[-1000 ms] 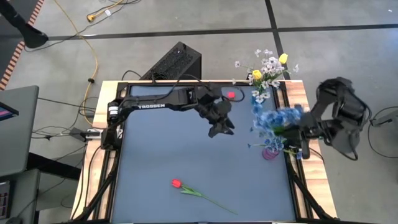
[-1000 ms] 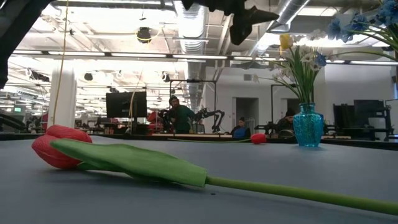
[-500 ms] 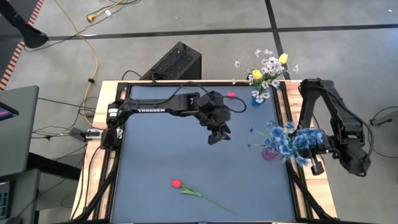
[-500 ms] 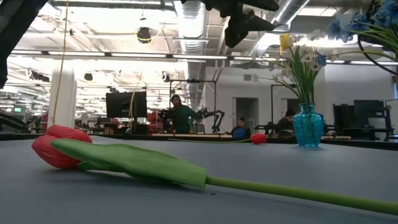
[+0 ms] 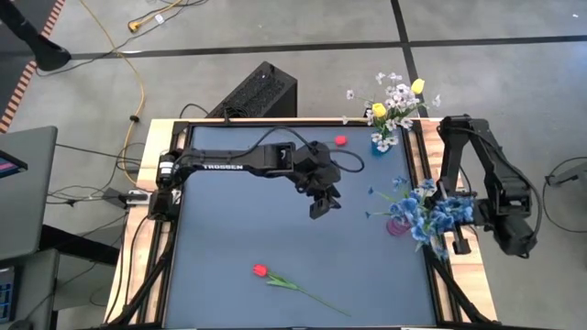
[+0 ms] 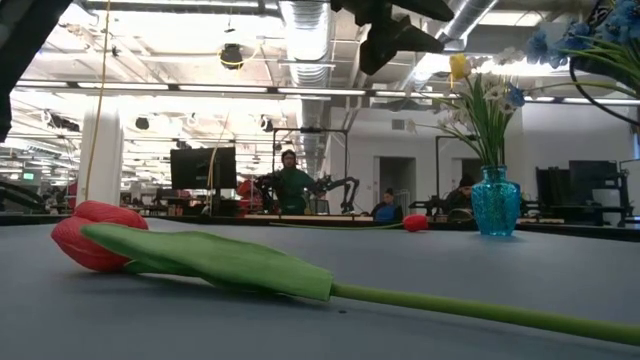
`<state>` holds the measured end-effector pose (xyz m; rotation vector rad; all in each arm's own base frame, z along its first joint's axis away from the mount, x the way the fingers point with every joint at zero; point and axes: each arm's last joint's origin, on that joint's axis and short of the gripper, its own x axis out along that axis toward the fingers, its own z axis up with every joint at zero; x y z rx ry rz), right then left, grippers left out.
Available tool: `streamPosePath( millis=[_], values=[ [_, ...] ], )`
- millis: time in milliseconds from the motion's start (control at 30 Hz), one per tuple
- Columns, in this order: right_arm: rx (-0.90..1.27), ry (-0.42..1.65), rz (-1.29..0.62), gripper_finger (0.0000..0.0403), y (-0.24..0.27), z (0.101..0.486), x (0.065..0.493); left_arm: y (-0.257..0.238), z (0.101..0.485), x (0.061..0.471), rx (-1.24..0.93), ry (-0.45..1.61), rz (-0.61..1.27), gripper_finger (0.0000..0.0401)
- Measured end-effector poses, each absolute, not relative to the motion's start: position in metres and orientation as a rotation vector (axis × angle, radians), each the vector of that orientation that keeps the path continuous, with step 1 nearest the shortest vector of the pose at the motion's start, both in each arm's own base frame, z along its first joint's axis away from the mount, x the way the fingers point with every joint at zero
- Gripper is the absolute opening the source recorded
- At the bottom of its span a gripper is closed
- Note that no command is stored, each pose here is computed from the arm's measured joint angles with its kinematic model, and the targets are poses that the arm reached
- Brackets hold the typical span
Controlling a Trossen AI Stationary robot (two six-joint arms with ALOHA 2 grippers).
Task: Sort flowers into vase by color
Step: Put the blue flowers into the violet vase
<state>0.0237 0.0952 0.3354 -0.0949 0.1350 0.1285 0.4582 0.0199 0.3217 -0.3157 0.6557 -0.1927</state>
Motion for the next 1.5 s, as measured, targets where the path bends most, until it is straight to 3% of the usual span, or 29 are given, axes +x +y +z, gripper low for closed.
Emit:
streamPosePath(
  millis=[167,467,833,1500],
  values=[
    [-0.095,0.187,0.131,0.0039,0.094,0.319,0.024,0.014,0.311,0.458,-0.335,0.689,-0.180,0.0167],
    [-0.298,0.202,0.121,0.0041,0.096,0.285,0.024,0.007,0.287,0.458,-0.363,0.722,-0.156,0.0167],
    [-0.260,0.372,0.081,0.0040,0.094,0.278,0.032,0.007,0.286,0.458,-0.379,0.720,-0.162,0.0167],
    [-0.181,0.429,-0.086,0.0040,0.108,0.269,0.049,0.006,0.284,0.456,-0.355,0.756,-0.214,0.0167]
  ],
)
